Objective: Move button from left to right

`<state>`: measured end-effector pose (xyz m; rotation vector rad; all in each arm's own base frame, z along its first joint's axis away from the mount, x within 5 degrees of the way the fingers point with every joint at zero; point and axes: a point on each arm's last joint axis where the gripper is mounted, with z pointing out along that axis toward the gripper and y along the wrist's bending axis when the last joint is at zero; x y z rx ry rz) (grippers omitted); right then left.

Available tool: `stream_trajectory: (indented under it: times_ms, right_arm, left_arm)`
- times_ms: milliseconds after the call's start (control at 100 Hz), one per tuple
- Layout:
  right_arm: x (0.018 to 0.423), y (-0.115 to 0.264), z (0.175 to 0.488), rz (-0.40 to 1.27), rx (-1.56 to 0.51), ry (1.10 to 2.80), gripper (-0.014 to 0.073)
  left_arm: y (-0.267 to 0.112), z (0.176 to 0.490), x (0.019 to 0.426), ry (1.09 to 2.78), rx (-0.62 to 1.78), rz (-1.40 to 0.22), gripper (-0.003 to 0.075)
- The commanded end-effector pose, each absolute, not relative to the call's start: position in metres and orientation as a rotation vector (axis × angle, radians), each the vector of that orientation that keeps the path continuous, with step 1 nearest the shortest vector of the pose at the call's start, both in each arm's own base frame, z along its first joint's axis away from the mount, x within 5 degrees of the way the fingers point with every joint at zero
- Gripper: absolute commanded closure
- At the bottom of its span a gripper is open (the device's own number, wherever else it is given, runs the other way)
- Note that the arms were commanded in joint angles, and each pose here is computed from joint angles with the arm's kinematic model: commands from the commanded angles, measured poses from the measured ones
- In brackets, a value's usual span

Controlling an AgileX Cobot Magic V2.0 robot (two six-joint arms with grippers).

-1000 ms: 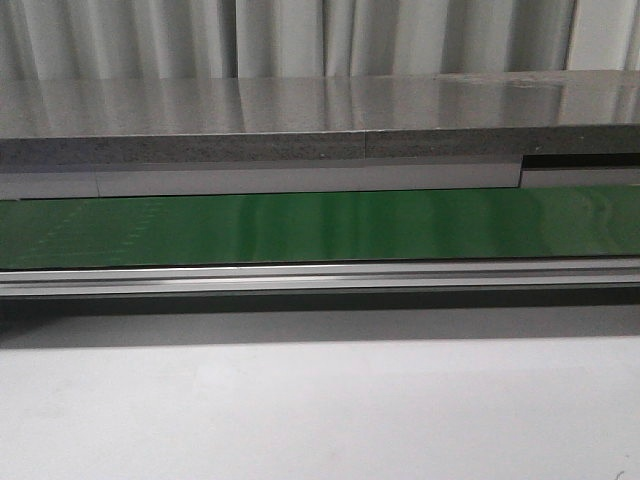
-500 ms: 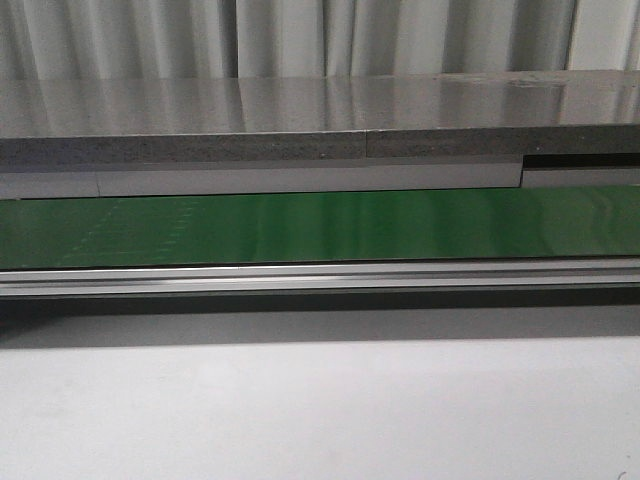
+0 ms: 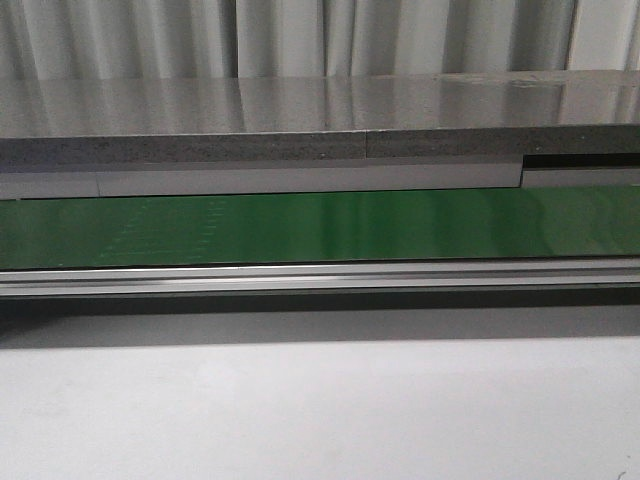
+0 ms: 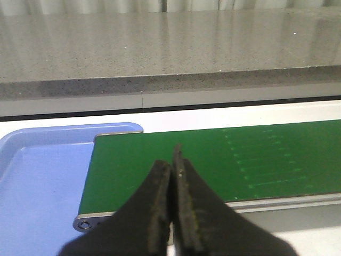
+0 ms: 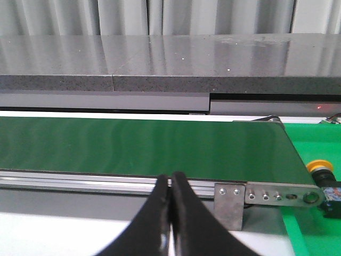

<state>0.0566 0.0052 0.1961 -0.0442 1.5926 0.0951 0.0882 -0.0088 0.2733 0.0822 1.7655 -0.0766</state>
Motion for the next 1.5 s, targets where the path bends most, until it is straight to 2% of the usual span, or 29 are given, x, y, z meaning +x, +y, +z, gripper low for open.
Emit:
stream_trajectory:
  times_ms: [0,380,650,1100,1310,1490]
  right_arm:
    - [0.054,0.005,0.21,0.093,-0.044,1.473,0.0662]
    - [0.054,0.005,0.21,0.093,-0.044,1.473,0.0662]
    - [0.054,0.005,0.21,0.093,-0.044,1.473,0.0662]
    - [0.054,0.005,0.21,0.093,-0.044,1.473,0.0662]
    - [0.054,0.005,0.21,0.093,-0.044,1.473,0.0662]
    - [0.054,0.005,0.21,0.093,-0.044,1.473,0.0662]
  left_arm:
    - [-0.009,0.29,0.089,1.657,0.069,-0.089,0.074]
    - [-0.009,0.291,0.089,1.656,0.069,-0.089,0.074]
    - [-0.007,0.294,0.073,1.567,0.104,-0.04,0.074]
    - [-0.003,0.225,0.053,1.551,0.086,-0.006,0.074]
    - [-0.001,0.21,0.053,1.555,0.038,0.012,0.074]
    - [-0.001,0.211,0.054,1.465,0.056,0.033,0.074]
